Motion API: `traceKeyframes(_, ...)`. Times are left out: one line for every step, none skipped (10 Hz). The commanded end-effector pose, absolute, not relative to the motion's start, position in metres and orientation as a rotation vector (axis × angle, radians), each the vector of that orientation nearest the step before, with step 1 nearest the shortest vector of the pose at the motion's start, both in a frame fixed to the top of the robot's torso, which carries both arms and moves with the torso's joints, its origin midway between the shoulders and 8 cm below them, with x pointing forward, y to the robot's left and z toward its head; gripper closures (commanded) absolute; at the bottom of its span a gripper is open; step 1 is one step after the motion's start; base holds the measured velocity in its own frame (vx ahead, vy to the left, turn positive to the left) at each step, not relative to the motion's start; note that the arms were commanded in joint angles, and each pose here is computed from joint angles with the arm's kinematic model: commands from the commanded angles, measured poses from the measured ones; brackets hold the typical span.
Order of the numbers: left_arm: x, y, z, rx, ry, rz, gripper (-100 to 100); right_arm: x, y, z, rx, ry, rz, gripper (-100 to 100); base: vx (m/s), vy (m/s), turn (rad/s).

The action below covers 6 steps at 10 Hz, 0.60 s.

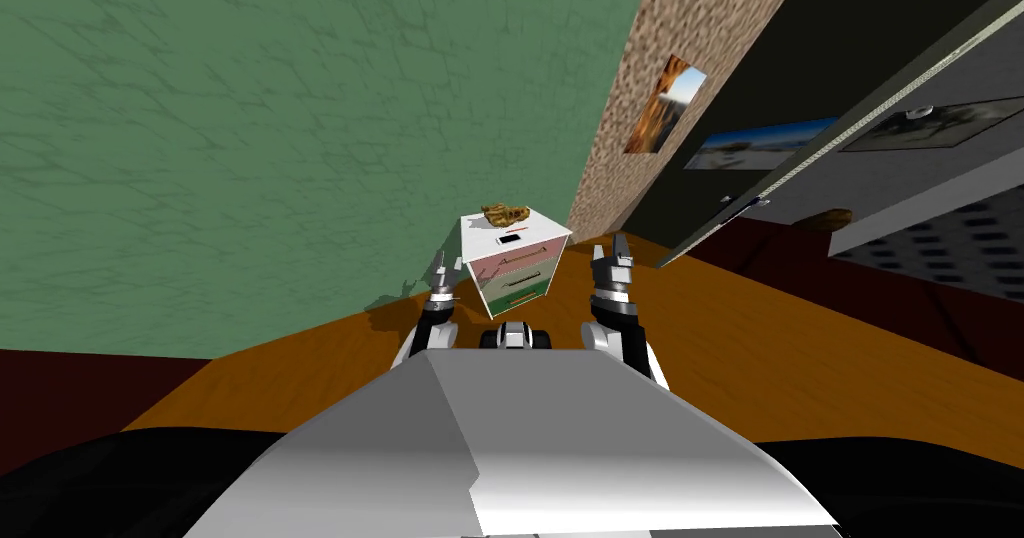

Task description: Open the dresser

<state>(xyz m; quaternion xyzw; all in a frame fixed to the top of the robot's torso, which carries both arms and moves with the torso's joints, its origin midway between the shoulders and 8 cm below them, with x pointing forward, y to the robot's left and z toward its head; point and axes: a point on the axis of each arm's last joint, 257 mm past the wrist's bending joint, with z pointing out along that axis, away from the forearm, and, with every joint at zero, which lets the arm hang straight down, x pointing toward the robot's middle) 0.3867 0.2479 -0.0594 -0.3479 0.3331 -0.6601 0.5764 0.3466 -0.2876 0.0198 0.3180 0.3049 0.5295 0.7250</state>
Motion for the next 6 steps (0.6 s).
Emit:
traceKeyframes(0.395,0.252,-0.083,-0.866,0.795,-1.553,-100,0.347,-0.288,0.020,0.702,0.673,1.168,0,0.082,-0.198,0.147)
traceKeyframes(0.398,0.253,-0.093,-0.887,0.800,-1.556,-100,0.347,-0.288,0.020,0.702,0.673,1.168,0,0.084,-0.185,0.162)
traceKeyframes(0.401,0.255,-0.102,-0.909,0.805,-1.557,-100,0.347,-0.288,0.020,0.702,0.673,1.168,0,0.104,-0.174,0.205)
traceKeyframes(0.404,0.256,-0.112,-0.931,0.810,-1.559,-100,0.347,-0.288,0.020,0.702,0.673,1.168,0,0.084,-0.165,0.162)
traceKeyframes(0.407,0.258,-0.122,-0.954,0.815,-1.560,-100,0.347,-0.288,0.020,0.701,0.673,1.168,0,0.090,-0.149,0.143)
traceKeyframes(0.409,0.260,-0.132,-0.977,0.820,-1.560,-100,0.347,-0.288,0.020,0.701,0.673,1.168,0,0.114,-0.175,0.186)
